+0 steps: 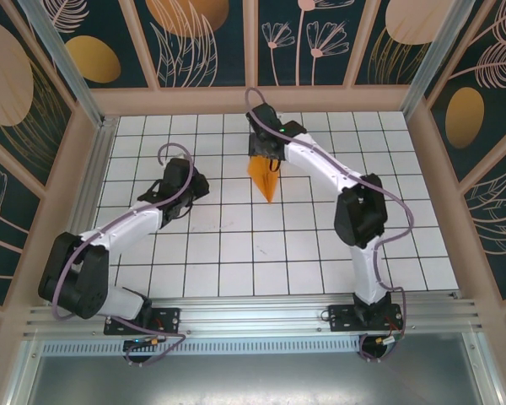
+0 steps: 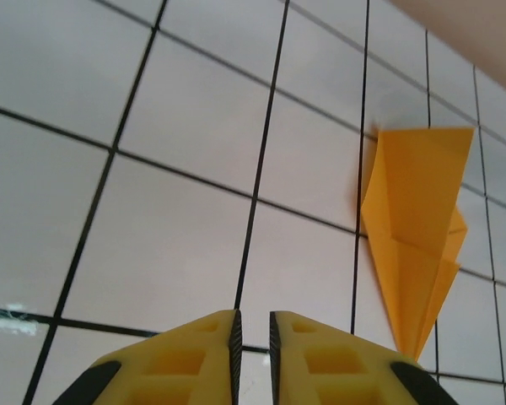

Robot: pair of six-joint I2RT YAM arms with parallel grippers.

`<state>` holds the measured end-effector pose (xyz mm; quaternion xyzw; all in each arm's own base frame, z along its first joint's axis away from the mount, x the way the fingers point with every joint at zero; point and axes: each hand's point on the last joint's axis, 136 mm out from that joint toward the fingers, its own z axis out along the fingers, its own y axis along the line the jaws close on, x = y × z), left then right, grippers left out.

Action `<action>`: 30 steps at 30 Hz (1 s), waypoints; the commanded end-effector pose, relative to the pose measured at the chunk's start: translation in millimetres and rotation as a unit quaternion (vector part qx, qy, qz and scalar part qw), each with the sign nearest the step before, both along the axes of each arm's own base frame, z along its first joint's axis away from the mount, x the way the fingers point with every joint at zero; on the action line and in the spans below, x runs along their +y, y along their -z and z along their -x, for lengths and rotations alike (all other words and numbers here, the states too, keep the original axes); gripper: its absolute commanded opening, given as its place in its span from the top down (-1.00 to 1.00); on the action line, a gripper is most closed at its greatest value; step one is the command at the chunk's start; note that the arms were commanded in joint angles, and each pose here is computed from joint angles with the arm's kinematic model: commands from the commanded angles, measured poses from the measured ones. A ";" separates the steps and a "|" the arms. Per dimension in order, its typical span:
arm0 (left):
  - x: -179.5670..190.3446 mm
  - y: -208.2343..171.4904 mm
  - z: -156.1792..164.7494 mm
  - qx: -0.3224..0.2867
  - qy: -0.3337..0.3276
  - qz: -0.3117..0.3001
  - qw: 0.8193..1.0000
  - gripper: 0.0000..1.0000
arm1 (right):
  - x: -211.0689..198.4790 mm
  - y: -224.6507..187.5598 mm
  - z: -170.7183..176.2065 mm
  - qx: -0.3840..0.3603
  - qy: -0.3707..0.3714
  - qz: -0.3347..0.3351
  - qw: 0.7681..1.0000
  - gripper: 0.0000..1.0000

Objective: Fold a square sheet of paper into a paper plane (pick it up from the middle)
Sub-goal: Move the paper plane to the top-center of the table, then reset both arms

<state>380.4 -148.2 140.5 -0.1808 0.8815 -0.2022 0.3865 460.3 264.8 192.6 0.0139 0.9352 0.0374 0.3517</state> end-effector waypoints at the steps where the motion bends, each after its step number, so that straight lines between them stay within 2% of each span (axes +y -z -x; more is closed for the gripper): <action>1: 35.7 -43.4 -8.0 -0.055 -0.064 -0.067 0.994 0.47 | -40.2 -79.0 0.5 -0.119 0.054 -0.023 0.991 -0.72; 4: 58.0 -75.0 -11.5 -0.099 -0.104 -0.106 0.984 0.23 | -89.6 -113.7 9.2 -0.197 0.096 -0.038 0.975 -0.98; 7: 81.0 -95.4 -12.7 -0.131 -0.140 -0.125 0.973 -0.07 | -148.7 -126.4 19.6 -0.246 0.141 -0.047 0.958 -0.98; 11: 113.7 -105.5 -6.9 -0.162 -0.181 -0.163 0.956 -0.56 | -221.2 -117.8 39.6 -0.289 0.202 -0.040 0.935 -0.98; 14: 141.0 -101.4 4.9 -0.179 -0.215 -0.200 0.939 -0.96 | -270.8 -94.3 57.4 -0.300 0.245 -0.037 0.921 -0.98; 17: 162.6 -90.0 13.5 -0.174 -0.229 -0.235 0.929 -0.97 | -310.6 -62.0 77.6 -0.304 0.282 -0.025 0.910 -0.97; 20: 182.3 -71.7 21.5 -0.156 -0.248 -0.251 0.923 -0.97 | -330.5 -35.0 97.1 -0.316 0.292 -0.008 0.903 -0.98; 24: 205.1 -42.0 32.4 -0.136 -0.283 -0.254 0.915 -0.97 | -337.4 -1.0 117.5 -0.329 0.280 0.034 0.901 -0.98; 30: 223.0 -17.1 49.8 -0.157 -0.299 -0.282 0.898 -0.97 | -328.4 34.6 123.7 -0.330 0.236 0.056 0.912 -0.98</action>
